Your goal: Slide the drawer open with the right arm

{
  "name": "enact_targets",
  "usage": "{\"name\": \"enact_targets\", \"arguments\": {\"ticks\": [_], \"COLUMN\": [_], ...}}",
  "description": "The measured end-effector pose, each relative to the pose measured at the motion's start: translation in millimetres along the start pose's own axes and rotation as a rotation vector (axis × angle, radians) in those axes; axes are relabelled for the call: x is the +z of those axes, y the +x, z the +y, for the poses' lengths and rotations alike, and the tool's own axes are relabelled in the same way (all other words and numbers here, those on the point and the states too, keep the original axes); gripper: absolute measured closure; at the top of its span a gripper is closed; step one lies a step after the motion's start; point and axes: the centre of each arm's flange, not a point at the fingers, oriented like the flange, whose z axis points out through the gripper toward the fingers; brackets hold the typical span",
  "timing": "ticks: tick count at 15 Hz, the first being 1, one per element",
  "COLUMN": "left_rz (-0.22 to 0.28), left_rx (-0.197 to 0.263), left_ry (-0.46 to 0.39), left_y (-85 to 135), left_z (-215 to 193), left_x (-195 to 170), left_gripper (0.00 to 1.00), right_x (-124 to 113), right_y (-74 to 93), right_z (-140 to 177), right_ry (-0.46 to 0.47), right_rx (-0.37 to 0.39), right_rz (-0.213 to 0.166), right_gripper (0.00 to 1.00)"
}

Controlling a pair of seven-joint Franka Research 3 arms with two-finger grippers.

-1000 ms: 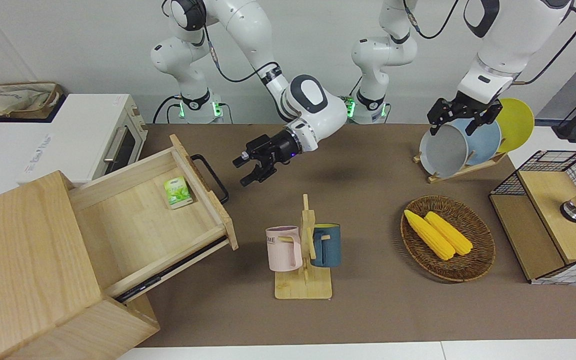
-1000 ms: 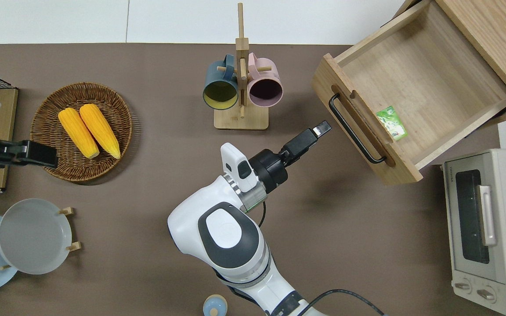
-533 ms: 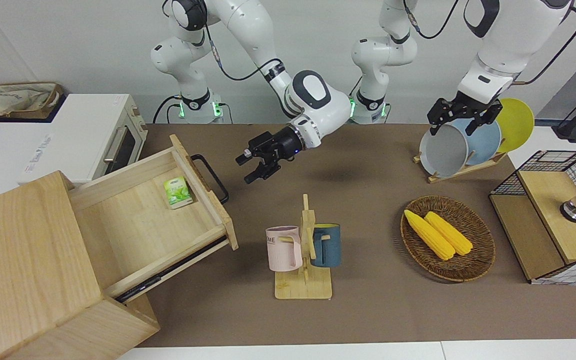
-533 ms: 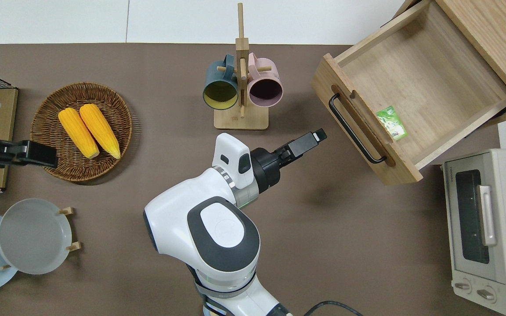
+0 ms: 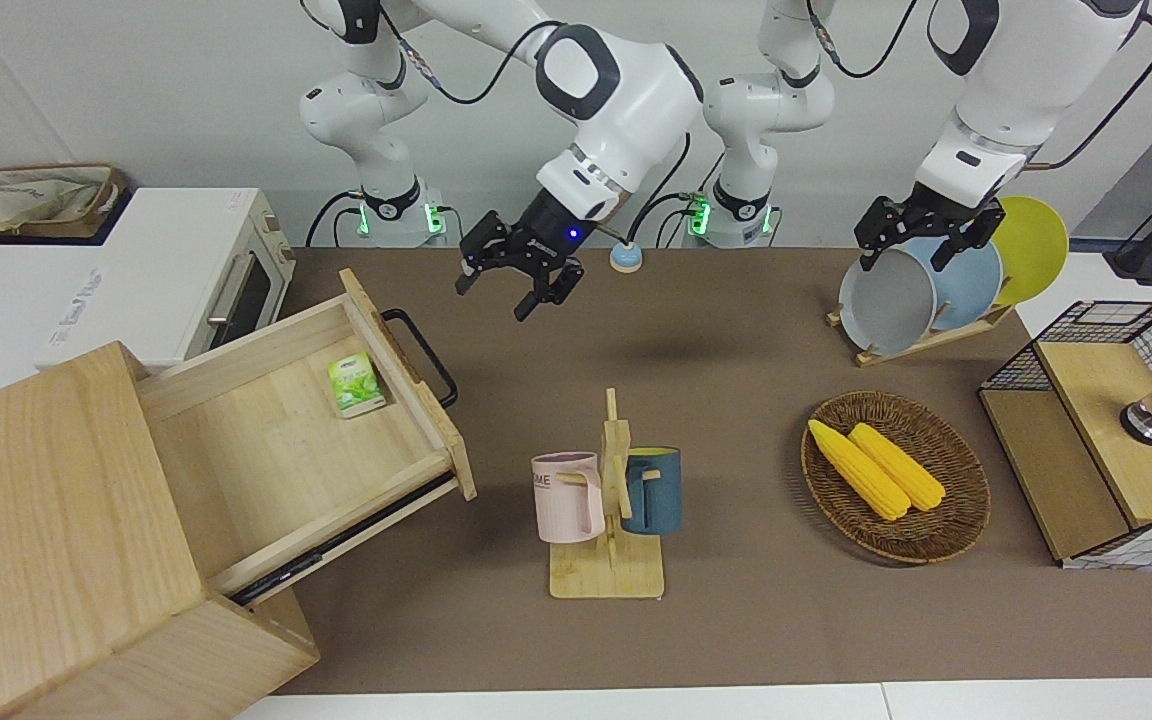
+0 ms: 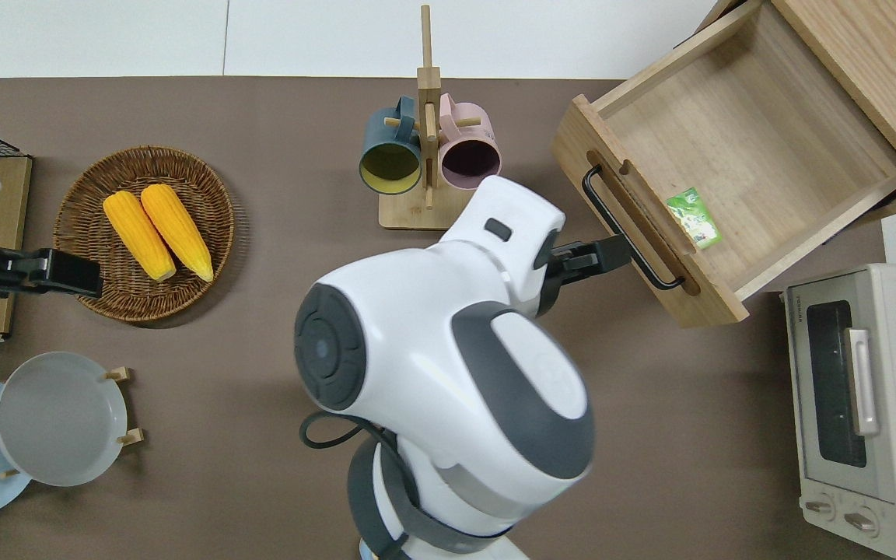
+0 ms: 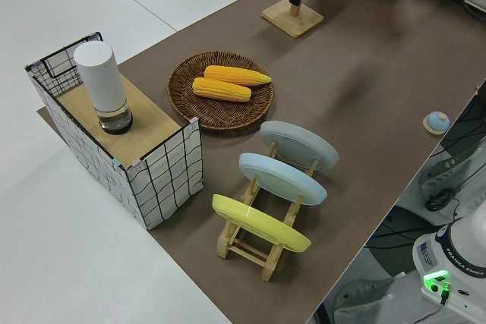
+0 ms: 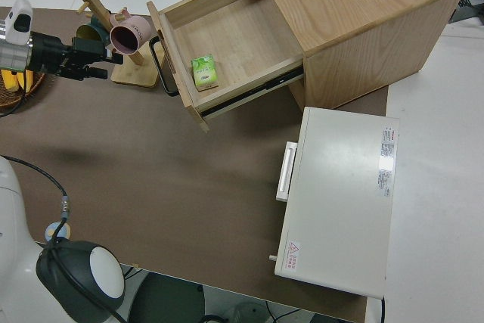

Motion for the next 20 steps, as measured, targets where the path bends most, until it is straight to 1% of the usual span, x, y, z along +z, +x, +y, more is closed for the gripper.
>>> {"name": "enact_targets", "arguments": {"ticks": [2,6,8,11,14,17,20], "left_rz": [0.000,0.000,0.000,0.000,0.000,0.000,0.000], "left_rx": [0.000,0.000,0.000,0.000,0.000,0.000,0.000], "left_ry": [0.000,0.000,0.000,0.000,0.000,0.000,0.000], "left_y": [0.0,0.0,0.0,0.0,0.0,0.0,0.0], "left_z": [0.0,0.0,0.0,0.0,0.0,0.0,0.0], "left_x": [0.0,0.0,0.0,0.0,0.0,0.0,0.0], "left_gripper": [0.00,0.00,0.00,0.00,0.00,0.00,0.00], "right_x": [-6.5,-18.5,-22.6,-22.7,-10.1,17.2,44.6], "right_y": [-1.1,-9.6,-16.0,-26.5,-34.1,-36.0,-37.7], "right_z": [41.0,111.7,145.5,194.3,235.8,269.0,289.1], "right_ry": [0.099,0.268,0.348,0.436,0.521,0.567,0.621], "right_rx": [0.043,0.106,0.137,0.187,0.241,0.277,0.295], "right_rz": [-0.031,-0.062,-0.072,-0.081,-0.108,-0.142,-0.180], "right_gripper": [0.01,0.01,0.01,0.01,0.01,0.01,0.01]}}
